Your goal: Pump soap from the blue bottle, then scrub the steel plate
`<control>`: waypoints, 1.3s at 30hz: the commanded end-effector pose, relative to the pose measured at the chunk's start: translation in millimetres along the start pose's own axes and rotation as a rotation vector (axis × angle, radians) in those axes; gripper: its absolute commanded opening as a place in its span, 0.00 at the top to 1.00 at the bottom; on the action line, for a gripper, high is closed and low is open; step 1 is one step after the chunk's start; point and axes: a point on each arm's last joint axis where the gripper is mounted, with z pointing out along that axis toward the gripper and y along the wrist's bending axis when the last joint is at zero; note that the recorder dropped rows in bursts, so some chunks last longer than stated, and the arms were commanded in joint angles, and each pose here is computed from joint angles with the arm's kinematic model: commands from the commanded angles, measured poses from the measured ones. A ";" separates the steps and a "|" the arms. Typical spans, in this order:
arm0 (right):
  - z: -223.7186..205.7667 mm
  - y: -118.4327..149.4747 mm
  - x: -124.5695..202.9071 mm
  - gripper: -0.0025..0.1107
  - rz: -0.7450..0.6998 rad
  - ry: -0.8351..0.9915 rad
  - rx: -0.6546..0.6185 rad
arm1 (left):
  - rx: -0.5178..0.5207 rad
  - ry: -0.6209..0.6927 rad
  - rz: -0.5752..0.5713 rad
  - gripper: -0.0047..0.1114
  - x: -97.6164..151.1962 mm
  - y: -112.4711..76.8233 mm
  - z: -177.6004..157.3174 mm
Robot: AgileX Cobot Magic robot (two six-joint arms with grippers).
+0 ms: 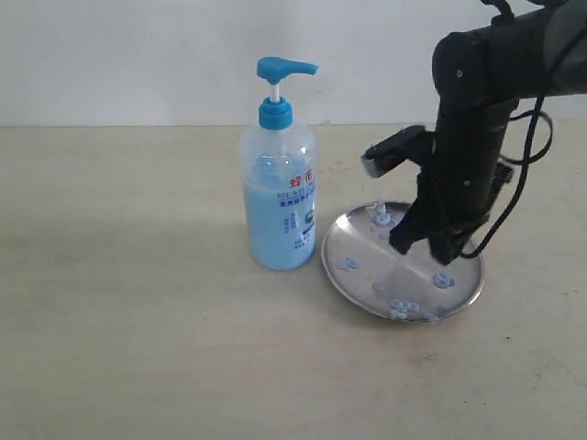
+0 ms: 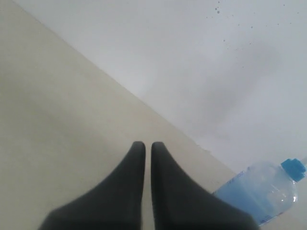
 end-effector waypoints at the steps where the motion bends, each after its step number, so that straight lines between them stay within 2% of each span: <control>1: -15.1 -41.9 -25.9 0.98 0.350 -0.374 0.149 | 0.009 -0.005 -0.007 0.92 0.2 -0.3 0.6; 2: -18.3 -38.2 -31.9 0.98 0.415 -0.429 0.069 | 0.009 -0.005 -0.007 0.92 0.2 -0.3 0.6; 4: -21.0 -17.6 -33.5 0.98 0.344 -0.379 -0.085 | 0.009 -0.005 -0.007 0.92 0.2 -0.3 0.6; 5: -20.7 -2.1 -25.3 0.98 0.154 -0.263 -0.167 | 0.009 -0.005 -0.007 0.92 0.2 -0.3 0.6; 7: -18.9 12.4 -3.6 0.98 -0.134 -0.030 -0.253 | 0.009 -0.005 -0.007 0.92 0.2 -0.3 0.6; 9: -14.7 5.9 6.2 0.98 -0.167 0.069 -0.195 | 0.009 -0.005 -0.007 0.92 0.2 -0.3 0.6; 11: -12.0 -13.0 12.0 0.98 -0.153 0.123 -0.043 | 0.009 -0.005 -0.007 0.92 0.2 -0.3 0.6; 13: -10.1 -31.1 -7.4 0.98 -0.032 -0.091 0.128 | 0.009 -0.005 -0.007 0.92 0.2 -0.3 0.6; 14: -11.5 -34.2 -20.3 0.98 0.099 -0.243 0.142 | 0.009 -0.005 -0.007 0.92 0.2 -0.3 0.6; 16: -14.5 -27.0 -34.2 0.98 0.330 -0.398 0.028 | 0.009 -0.005 -0.007 0.92 0.2 -0.3 0.6; 17: -14.1 -17.7 -34.5 0.98 0.333 -0.378 -0.043 | 0.009 -0.005 -0.007 0.92 0.2 -0.3 0.6; 18: -12.9 -7.5 -29.1 0.98 0.204 -0.299 -0.086 | 0.009 -0.005 -0.007 0.92 0.2 -0.3 0.6; 20: -10.0 6.7 -6.0 0.98 -0.157 -0.040 -0.145 | 0.009 -0.005 -0.007 0.92 0.2 -0.3 0.6; 21: -7.8 7.1 7.3 0.98 -0.200 0.094 -0.167 | 0.009 -0.005 -0.007 0.92 0.2 -0.3 0.6; 23: -6.0 -6.2 13.2 0.98 -0.162 0.140 -0.096 | 0.009 -0.005 -0.007 0.92 0.2 -0.3 0.6; 24: -5.3 -16.6 13.9 0.98 -0.119 0.141 -0.018 | 0.009 -0.005 -0.007 0.92 0.2 -0.3 0.6; 26: -4.8 -33.4 -1.1 0.98 -0.010 -0.041 0.121 | 0.009 -0.005 -0.007 0.92 0.2 -0.3 0.6; 27: -6.6 -38.1 -16.5 0.98 0.164 -0.231 0.134 | 0.009 -0.005 -0.007 0.92 0.2 -0.3 0.6; 28: -8.8 -36.6 -25.2 0.98 0.303 -0.337 0.087 | 0.009 -0.005 -0.007 0.92 0.2 -0.3 0.6; 29: -11.7 -20.1 -35.1 0.98 0.418 -0.404 -0.061 | 0.009 -0.005 -0.007 0.92 0.2 -0.3 0.6; 30: -10.2 -2.5 -31.4 0.98 0.235 -0.322 -0.128 | 0.009 -0.005 -0.007 0.92 0.2 -0.3 0.6; 31: -7.9 13.5 -17.9 0.98 -0.102 -0.163 -0.166 | 0.009 -0.005 -0.007 0.92 0.2 -0.3 0.6; 32: -6.1 13.7 -4.5 0.98 -0.196 -0.020 -0.174 | 0.009 -0.005 -0.007 0.92 0.2 -0.3 0.6; 34: -2.7 -12.3 2.3 0.98 -0.087 0.038 -0.019 | 0.009 -0.005 -0.007 0.92 0.2 -0.3 0.6; 35: 0.9 -37.9 -10.6 0.98 0.158 -0.143 0.118 | 0.009 -0.005 -0.007 0.92 0.2 -0.3 0.6; 36: 1.5 -44.1 -26.0 0.98 0.389 -0.336 0.082 | 0.009 -0.005 -0.007 0.92 0.2 -0.3 0.6; 37: 2.2 -39.3 -33.9 0.98 0.454 -0.407 -0.005 | 0.009 -0.005 -0.007 0.92 0.2 -0.3 0.6; 38: 5.4 -23.8 -35.1 0.98 0.362 -0.367 -0.104 | 0.009 -0.005 -0.007 0.92 0.2 -0.3 0.6; 39: 9.0 -7.8 -21.2 0.98 0.061 -0.200 -0.188 | 0.009 -0.005 -0.007 0.92 0.2 -0.3 0.6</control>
